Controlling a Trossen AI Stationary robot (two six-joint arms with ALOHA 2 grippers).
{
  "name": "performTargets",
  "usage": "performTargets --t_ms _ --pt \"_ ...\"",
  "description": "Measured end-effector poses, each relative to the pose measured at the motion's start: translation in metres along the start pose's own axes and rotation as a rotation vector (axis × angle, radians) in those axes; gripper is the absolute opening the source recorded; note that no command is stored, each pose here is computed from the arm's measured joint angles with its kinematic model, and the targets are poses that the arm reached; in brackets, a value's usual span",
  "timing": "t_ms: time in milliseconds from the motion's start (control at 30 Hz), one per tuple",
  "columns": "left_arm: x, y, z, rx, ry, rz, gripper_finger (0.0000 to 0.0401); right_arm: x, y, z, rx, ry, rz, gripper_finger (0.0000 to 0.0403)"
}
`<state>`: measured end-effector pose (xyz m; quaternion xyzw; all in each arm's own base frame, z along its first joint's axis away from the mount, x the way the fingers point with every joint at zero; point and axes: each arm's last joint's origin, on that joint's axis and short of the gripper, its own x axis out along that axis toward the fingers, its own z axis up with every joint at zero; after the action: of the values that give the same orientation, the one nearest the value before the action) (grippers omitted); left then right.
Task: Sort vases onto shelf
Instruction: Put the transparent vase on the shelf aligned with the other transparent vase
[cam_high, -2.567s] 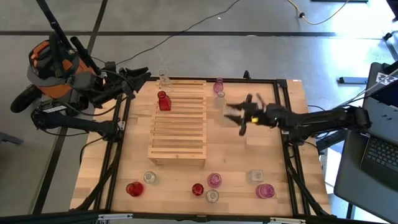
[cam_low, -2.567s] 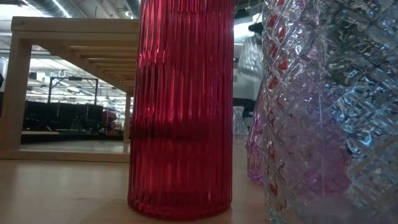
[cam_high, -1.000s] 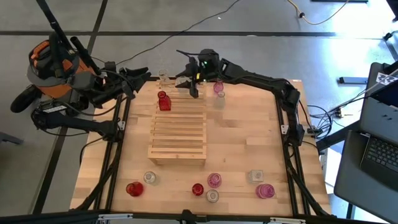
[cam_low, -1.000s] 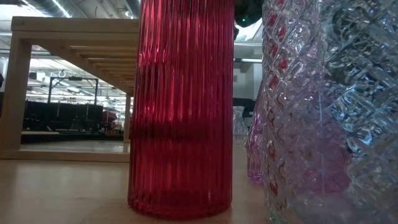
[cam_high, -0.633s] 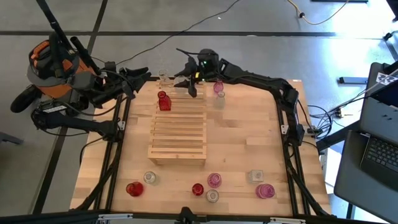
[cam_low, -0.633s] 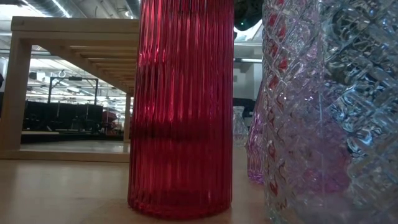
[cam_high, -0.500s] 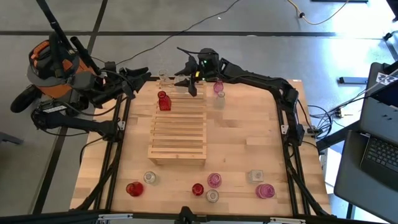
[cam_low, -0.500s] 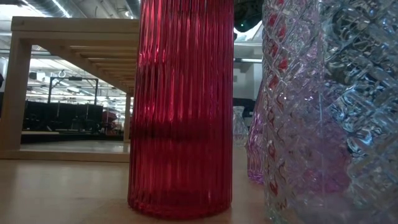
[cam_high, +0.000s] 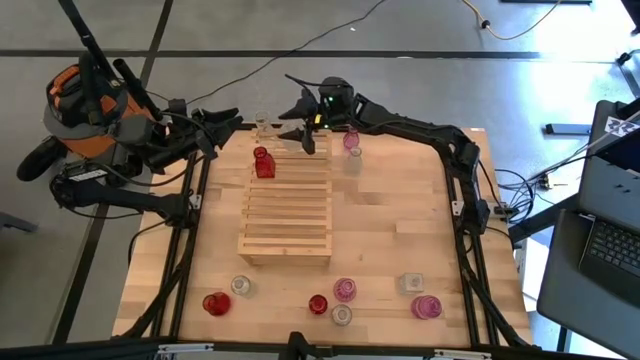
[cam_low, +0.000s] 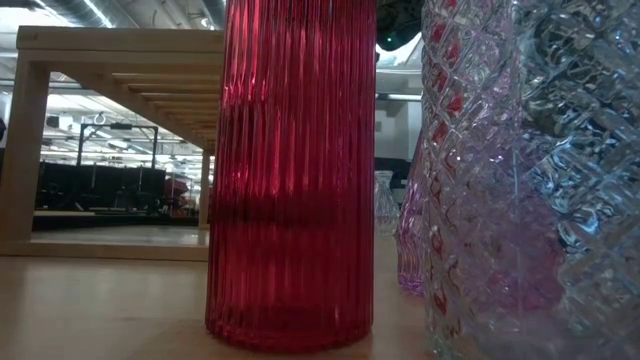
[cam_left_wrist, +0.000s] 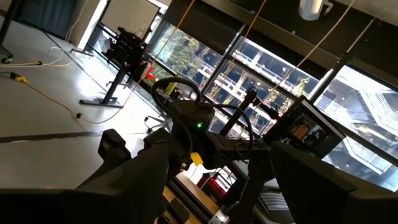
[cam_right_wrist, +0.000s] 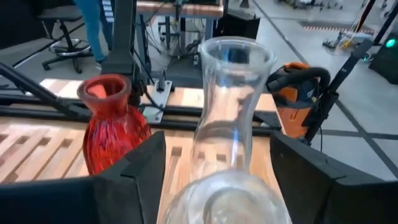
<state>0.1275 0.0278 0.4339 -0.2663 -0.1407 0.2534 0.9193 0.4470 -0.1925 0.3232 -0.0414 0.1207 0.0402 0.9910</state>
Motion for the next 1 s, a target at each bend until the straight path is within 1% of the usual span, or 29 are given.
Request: performTargets --t_ms 100,233,300,367,433,533,600,700,800,900,1000 --pt "0.000 0.000 0.000 0.000 0.000 0.000 0.0275 -0.006 -0.003 0.011 -0.008 -0.056 -0.028 0.0237" --pt "0.000 0.000 0.000 0.000 0.000 0.000 0.0275 -0.026 -0.009 0.038 -0.042 -0.114 -0.066 0.0240" --pt "0.000 0.000 0.000 0.000 0.000 0.000 0.0275 -0.038 -0.009 0.051 -0.057 -0.118 -0.063 0.0240" --pt "0.000 0.000 0.000 0.000 0.000 0.000 0.0275 -0.053 -0.006 0.063 -0.075 -0.089 -0.062 0.0240" --pt "0.000 0.000 0.000 0.000 0.000 0.000 0.0275 -0.070 0.000 0.071 -0.104 -0.022 -0.052 0.0240" --pt "0.000 0.000 0.000 0.000 0.000 0.000 0.0275 -0.098 0.015 0.077 -0.142 0.140 -0.052 0.0241" --pt "0.000 0.000 0.000 0.000 -0.001 0.000 0.0275 -0.114 0.030 0.075 -0.162 0.282 -0.048 0.0241" --pt "0.000 0.000 0.000 0.000 0.000 0.000 0.0275 -0.135 0.049 0.067 -0.200 0.526 -0.070 0.0241" --pt "0.000 0.000 0.000 0.000 0.000 0.000 0.0275 -0.148 0.062 0.061 -0.204 0.700 -0.080 0.0241" --pt "0.000 0.000 0.000 0.000 0.000 0.000 0.0275 -0.153 0.070 0.050 -0.171 0.760 -0.066 0.0240" --pt "0.000 0.000 0.000 0.000 0.000 0.000 0.0275 -0.157 0.076 0.030 -0.126 0.767 -0.080 0.0229"
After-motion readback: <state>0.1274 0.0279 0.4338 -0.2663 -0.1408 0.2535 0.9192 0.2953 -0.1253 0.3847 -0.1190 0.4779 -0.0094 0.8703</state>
